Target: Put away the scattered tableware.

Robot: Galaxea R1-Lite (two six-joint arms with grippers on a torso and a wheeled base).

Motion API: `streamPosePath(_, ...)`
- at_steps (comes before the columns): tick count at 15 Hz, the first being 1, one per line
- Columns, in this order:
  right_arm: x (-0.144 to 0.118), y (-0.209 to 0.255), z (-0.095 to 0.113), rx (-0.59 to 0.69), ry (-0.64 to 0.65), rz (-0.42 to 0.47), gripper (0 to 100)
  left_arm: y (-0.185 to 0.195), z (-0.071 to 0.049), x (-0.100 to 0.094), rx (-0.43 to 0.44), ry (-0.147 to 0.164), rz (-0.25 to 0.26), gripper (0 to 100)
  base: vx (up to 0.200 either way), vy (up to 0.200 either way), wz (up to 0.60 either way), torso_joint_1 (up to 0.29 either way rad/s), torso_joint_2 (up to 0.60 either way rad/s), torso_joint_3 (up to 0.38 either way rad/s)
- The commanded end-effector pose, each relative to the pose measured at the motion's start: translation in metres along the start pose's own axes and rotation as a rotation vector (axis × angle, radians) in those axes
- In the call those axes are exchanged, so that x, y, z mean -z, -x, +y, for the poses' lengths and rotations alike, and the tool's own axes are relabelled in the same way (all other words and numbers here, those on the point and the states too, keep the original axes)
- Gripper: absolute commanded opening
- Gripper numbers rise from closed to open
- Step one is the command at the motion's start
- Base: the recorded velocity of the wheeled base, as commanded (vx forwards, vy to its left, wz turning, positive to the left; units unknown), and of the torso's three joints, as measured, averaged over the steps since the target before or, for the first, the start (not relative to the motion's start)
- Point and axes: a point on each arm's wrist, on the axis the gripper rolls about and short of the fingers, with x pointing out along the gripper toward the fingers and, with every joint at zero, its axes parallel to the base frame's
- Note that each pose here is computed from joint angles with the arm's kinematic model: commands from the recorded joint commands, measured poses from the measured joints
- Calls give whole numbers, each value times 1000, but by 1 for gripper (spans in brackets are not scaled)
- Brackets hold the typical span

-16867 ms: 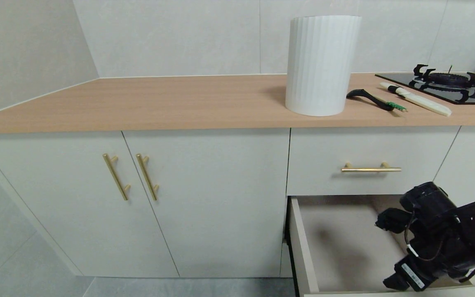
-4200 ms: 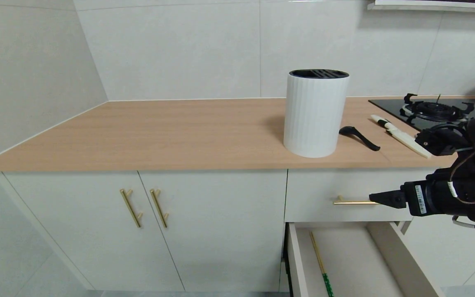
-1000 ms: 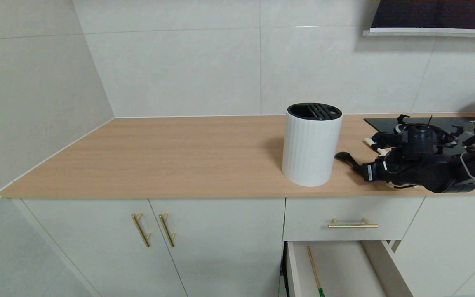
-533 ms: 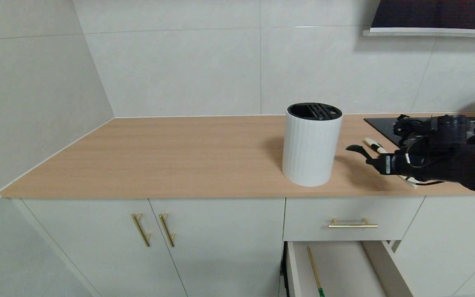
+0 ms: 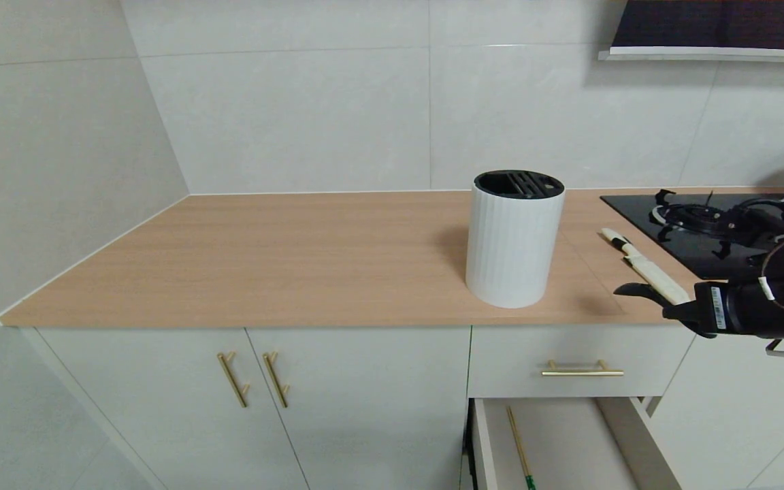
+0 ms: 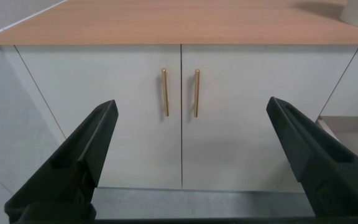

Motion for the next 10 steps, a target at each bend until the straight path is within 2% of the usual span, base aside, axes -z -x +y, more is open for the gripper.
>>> streamPosePath(1, 3, 14, 4, -11, 14, -30, 0, 0, 0, 0, 0, 1, 0, 100, 0, 0, 0, 0, 0, 0)
streamPosePath(8, 14, -3, 9, -12, 52, 42, 0, 0, 0, 0, 0, 1, 0, 100, 0, 0, 0, 0, 0, 0)
streamPosePath(10, 17, -5, 14, -22, 66, 55, 0, 0, 0, 0, 0, 1, 0, 100, 0, 0, 0, -88, 195, 112)
